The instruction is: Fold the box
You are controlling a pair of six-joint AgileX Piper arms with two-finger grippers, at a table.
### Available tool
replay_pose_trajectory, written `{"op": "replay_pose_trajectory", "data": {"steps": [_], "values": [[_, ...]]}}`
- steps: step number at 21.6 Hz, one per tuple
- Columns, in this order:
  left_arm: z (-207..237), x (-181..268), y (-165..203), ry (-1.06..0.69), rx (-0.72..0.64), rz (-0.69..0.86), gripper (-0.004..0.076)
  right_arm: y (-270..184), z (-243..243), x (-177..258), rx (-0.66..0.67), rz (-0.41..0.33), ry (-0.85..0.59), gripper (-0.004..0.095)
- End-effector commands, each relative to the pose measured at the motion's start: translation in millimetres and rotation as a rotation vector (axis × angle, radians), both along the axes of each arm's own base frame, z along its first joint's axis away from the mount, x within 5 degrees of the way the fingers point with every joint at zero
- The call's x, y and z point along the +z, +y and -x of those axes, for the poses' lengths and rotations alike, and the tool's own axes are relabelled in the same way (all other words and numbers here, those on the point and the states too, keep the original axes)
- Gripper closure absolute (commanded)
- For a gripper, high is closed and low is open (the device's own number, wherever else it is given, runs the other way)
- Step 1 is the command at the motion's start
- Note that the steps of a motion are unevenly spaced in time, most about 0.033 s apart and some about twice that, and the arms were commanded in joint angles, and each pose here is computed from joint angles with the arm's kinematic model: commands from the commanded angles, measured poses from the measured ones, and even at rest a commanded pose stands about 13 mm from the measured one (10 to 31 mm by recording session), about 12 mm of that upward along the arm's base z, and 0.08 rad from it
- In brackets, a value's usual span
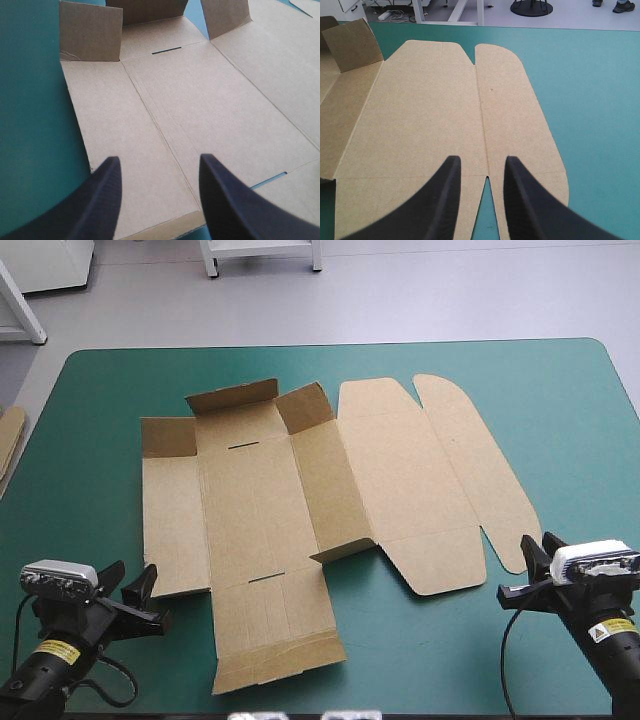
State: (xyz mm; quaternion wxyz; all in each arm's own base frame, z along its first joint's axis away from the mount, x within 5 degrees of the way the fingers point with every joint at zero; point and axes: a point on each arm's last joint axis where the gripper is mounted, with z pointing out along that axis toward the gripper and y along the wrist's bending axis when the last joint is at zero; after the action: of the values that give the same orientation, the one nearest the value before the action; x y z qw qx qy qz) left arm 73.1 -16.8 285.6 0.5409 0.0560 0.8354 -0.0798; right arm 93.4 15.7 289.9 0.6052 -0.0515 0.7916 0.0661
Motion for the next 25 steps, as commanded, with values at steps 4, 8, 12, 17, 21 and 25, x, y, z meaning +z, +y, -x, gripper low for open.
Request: {"op": "replay_pose_trajectory", "data": {"steps": [4, 8, 12, 17, 21, 25], "values": [[-5, 16, 0, -0.058, 0.054, 0.13, 0.0362, 0, -2, 16, -0.003, 0.005, -0.073, 0.0628], [-18, 24, -1, -0.02, 0.063, 0.142, 0.0356, 0, -4, 23, -0.006, -0.003, -0.088, 0.0576], [-51, 43, -3, 0.038, 0.07, 0.109, 0.0355, 2, -27, 38, 0.002, 0.006, -0.028, 0.0507], [-94, 43, 12, 0.248, 0.195, -0.041, 0.0355, 7, -74, 52, 0.019, 0.011, 0.104, 0.0497], [-104, 31, 50, 0.323, 0.387, -0.038, 0.0355, 9, -99, 63, 0.025, 0.015, 0.13, 0.0497], [-109, 19, 84, 0.383, 0.505, 0.06, 0.0355, 11, -113, 68, 0.034, 0.014, 0.158, 0.0476]]}}
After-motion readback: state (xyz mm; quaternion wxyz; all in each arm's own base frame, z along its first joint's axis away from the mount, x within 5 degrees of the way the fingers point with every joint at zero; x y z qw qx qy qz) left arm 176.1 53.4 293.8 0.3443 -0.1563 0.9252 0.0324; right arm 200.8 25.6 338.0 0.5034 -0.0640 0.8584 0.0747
